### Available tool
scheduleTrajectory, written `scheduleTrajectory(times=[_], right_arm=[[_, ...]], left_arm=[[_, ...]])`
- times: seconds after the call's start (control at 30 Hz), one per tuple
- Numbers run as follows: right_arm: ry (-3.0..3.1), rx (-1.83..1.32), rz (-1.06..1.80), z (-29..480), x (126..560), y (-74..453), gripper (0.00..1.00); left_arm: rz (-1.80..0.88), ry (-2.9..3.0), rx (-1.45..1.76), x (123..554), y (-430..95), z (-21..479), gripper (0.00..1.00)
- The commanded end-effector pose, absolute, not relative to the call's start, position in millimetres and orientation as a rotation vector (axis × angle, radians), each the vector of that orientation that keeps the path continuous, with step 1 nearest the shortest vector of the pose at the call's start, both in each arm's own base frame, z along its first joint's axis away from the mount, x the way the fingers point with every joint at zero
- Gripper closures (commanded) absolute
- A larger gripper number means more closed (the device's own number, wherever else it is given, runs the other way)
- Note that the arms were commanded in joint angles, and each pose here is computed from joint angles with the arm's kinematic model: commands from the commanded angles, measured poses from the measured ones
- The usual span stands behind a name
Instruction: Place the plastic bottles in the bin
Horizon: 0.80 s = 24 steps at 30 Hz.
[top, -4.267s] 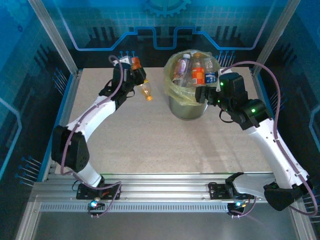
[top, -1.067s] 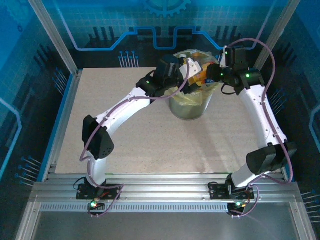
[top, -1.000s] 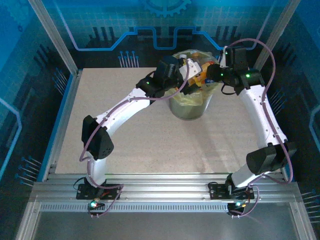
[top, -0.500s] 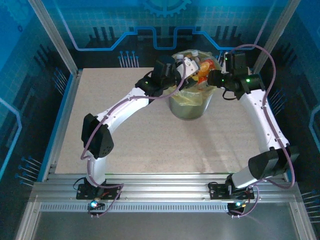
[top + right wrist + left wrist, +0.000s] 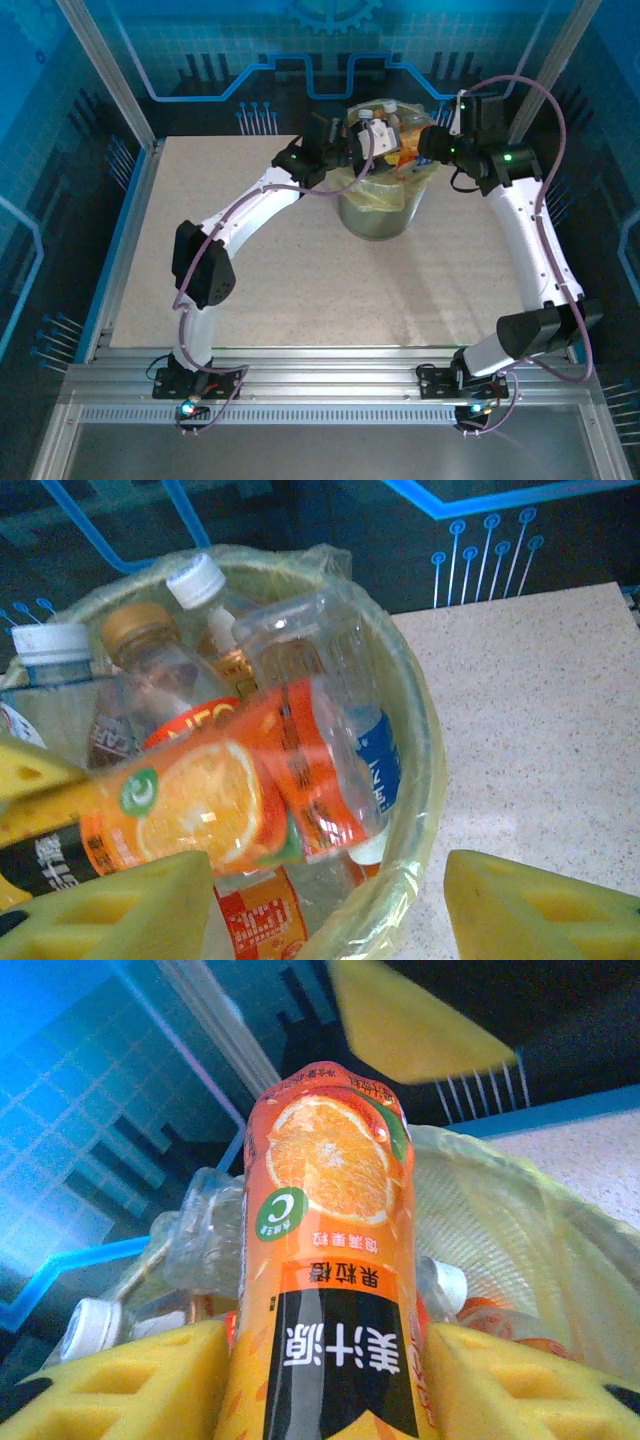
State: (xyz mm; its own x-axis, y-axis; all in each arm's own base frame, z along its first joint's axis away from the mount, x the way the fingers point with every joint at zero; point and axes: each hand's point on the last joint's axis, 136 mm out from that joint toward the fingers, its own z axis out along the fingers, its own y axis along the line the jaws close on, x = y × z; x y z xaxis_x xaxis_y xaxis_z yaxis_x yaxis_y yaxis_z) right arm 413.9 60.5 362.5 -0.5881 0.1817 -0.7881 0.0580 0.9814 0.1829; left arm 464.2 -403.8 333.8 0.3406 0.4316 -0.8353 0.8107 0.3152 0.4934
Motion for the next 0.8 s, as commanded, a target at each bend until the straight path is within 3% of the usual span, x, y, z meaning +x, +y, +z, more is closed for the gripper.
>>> scheduleTrajectory(times=[0.0, 0.17, 0.4, 0.6, 0.77], right_arm=[[2.192, 0.166, 0.144, 370, 421, 52, 0.36], [2.225, 0.150, 0.151, 361, 428, 55, 0.41], [2.267, 0.150, 0.175, 342, 434, 60, 0.51], [2.309, 0.158, 0.182, 324, 433, 62, 0.54], [2.318, 0.170, 0.171, 316, 428, 59, 0.54]], left_arm=[[-0.403, 1.277, 1.444, 456, -405, 303, 0.40], [-0.451, 1.282, 1.517, 441, -399, 293, 0.28], [-0.457, 1.258, 1.407, 444, -394, 320, 0.24], [-0.476, 1.189, 1.233, 451, -394, 368, 0.01], [-0.546, 1.142, 1.144, 444, -392, 397, 0.01]])
